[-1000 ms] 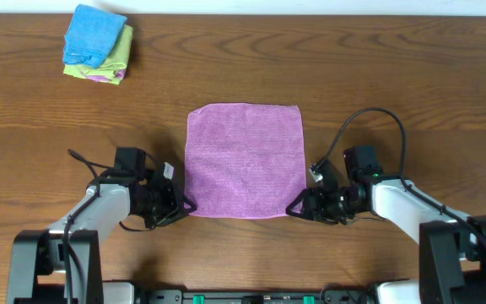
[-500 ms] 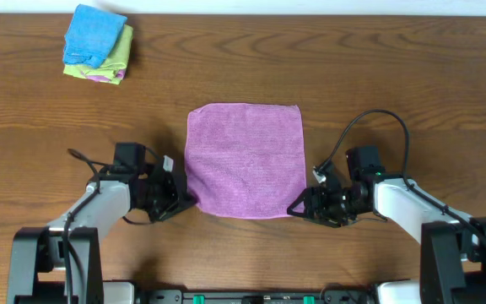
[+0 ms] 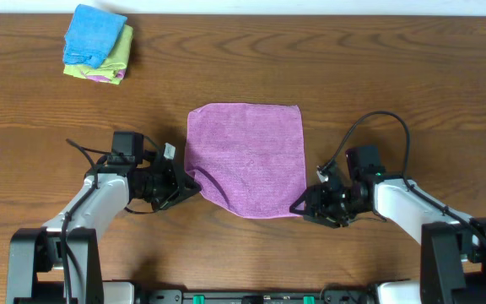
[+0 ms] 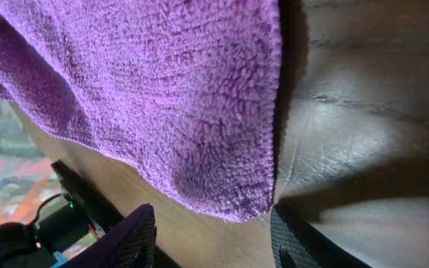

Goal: Fold the cloth

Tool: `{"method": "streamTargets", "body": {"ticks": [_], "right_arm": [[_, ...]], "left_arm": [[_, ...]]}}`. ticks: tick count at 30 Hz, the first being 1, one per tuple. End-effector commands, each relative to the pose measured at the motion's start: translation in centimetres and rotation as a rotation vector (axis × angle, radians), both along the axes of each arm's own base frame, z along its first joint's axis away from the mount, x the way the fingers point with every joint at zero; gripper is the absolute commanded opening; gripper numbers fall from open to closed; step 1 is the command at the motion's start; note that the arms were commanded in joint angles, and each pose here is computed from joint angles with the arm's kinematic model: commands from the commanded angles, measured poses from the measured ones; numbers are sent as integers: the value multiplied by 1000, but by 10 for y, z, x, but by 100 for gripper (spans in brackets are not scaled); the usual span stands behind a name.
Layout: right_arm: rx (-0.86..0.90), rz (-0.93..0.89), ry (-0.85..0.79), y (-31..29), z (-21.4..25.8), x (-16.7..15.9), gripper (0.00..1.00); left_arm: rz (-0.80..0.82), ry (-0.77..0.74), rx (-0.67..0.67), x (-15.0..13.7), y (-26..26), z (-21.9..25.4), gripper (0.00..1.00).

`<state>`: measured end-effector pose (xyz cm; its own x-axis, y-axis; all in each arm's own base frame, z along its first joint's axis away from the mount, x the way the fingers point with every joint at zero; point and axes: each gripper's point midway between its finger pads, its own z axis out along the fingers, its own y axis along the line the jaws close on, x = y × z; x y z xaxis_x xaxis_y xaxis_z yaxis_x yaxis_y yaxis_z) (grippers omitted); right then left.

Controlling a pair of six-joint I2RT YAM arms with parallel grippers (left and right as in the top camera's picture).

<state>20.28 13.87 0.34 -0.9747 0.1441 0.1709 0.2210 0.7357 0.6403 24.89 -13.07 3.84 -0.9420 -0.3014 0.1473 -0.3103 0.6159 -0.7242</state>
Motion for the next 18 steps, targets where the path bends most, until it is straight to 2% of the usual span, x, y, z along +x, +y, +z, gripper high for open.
{"method": "streamTargets", "body": {"ticks": [1, 11, 14, 15, 18], "right_arm": [[-392, -52, 8, -60, -50, -3, 52], [-375, -26, -12, -56, -48, -1, 47], [-374, -17, -17, -54, -48, -2, 36], [-374, -17, -19, -54, -48, -1, 28], [-373, -18, -25, -54, -48, 0, 12]], "left_arm": [[1, 1, -12, 3, -2, 3, 6], [-2, -4, -8, 4, -1, 3, 6], [-1, -8, -8, 4, -1, 3, 6], [-1, -8, -8, 4, -1, 3, 6], [-1, -8, -8, 4, -1, 3, 6]]}}
